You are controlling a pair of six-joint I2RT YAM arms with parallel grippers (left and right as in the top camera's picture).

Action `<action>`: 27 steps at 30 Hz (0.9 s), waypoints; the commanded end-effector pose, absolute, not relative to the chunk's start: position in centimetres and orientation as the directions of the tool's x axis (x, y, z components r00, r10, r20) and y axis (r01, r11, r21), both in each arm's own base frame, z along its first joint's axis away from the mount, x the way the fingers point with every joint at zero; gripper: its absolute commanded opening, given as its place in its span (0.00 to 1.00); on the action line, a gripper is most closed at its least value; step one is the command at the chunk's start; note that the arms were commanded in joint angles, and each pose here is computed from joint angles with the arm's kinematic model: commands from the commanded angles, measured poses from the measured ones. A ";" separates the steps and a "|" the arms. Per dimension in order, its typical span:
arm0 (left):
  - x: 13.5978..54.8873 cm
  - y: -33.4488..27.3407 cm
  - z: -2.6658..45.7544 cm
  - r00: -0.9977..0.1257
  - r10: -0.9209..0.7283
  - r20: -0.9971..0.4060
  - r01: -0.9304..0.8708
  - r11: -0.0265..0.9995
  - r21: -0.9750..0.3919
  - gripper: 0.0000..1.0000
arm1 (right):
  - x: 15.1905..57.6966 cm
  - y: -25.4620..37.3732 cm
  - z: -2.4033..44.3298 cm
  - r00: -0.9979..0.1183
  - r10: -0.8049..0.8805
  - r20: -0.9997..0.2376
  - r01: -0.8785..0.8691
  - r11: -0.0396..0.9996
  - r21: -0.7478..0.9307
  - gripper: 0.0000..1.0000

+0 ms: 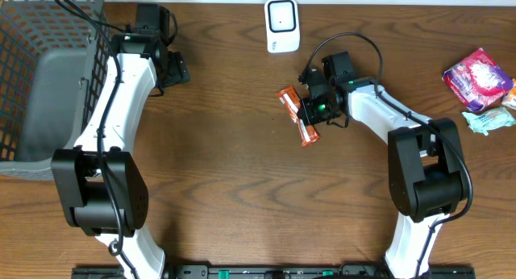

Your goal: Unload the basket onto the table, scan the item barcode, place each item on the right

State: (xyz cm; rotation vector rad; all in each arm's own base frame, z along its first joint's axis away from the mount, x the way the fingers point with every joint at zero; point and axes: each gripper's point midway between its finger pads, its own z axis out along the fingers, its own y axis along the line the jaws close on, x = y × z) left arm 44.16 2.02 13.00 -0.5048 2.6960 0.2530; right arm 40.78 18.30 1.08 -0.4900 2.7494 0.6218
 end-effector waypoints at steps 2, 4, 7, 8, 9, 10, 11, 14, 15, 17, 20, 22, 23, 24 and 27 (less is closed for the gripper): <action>44.0 2.2 13.0 -0.862 -0.308 -0.402 -0.381 0.917 0.114 0.99 | 42.6 17.8 2.6 -0.893 -0.260 -0.367 -0.375 0.880 0.291 0.01; 44.0 2.2 13.0 -0.862 -0.308 -0.402 -0.381 0.917 0.114 0.99 | 43.2 17.0 3.0 -0.893 -0.264 -0.364 -0.361 0.905 0.227 0.01; 44.0 2.2 13.0 -0.862 -0.308 -0.402 -0.381 0.917 0.114 0.99 | 43.9 15.2 3.5 -0.897 -0.270 -0.350 -0.320 0.943 0.093 0.01; 43.9 2.2 13.0 -0.862 -0.308 -0.402 -0.381 0.917 0.114 0.99 | 44.2 14.5 3.7 -0.902 -0.261 -0.345 -0.293 0.955 0.042 0.01; 44.0 2.2 13.0 -0.862 -0.308 -0.402 -0.381 0.917 0.114 0.99 | 44.4 13.5 4.0 -0.908 -0.246 -0.340 -0.250 0.968 -0.033 0.01; 44.0 2.2 13.0 -0.862 -0.308 -0.402 -0.381 0.917 0.114 0.99 | 44.6 12.5 4.3 -0.912 -0.232 -0.339 -0.212 0.972 -0.097 0.01; 43.9 2.2 13.0 -0.862 -0.308 -0.402 -0.381 0.917 0.114 0.99 | 44.8 11.6 4.7 -0.913 -0.223 -0.341 -0.175 0.970 -0.166 0.01; 44.0 2.2 13.0 -0.862 -0.308 -0.402 -0.381 0.917 0.114 0.99 | 45.1 9.2 5.9 -0.906 -0.198 -0.373 -0.053 0.929 -0.366 0.01; 43.9 2.2 13.0 -0.862 -0.308 -0.402 -0.381 0.917 0.114 0.99 | 45.1 8.7 6.3 -0.903 -0.195 -0.384 -0.023 0.912 -0.409 0.01; 43.9 2.2 13.0 -0.862 -0.308 -0.402 -0.381 0.917 0.114 0.99 | 45.0 8.2 6.5 -0.895 -0.204 -0.396 0.006 0.883 -0.470 0.01; 43.9 2.2 13.0 -0.863 -0.308 -0.401 -0.381 0.917 0.114 0.99 | 45.0 7.4 6.1 -0.882 -0.226 -0.413 0.042 0.836 -0.547 0.01; 43.9 2.2 13.0 -0.862 -0.308 -0.402 -0.381 0.917 0.114 0.99 | 44.9 6.9 5.3 -0.887 -0.232 -0.399 0.045 0.818 -0.574 0.01; 43.9 2.2 13.0 -0.862 -0.308 -0.402 -0.381 0.917 0.114 0.99 | 44.8 6.8 4.8 -0.892 -0.234 -0.388 0.039 0.813 -0.581 0.01; 44.0 2.2 13.0 -0.862 -0.308 -0.402 -0.381 0.917 0.114 0.99 | 44.7 6.8 4.3 -0.896 -0.236 -0.376 0.033 0.810 -0.585 0.01; 44.0 2.2 13.0 -0.862 -0.308 -0.402 -0.381 0.917 0.114 0.99 | 44.5 7.1 3.2 -0.902 -0.221 -0.371 0.038 0.814 -0.579 0.01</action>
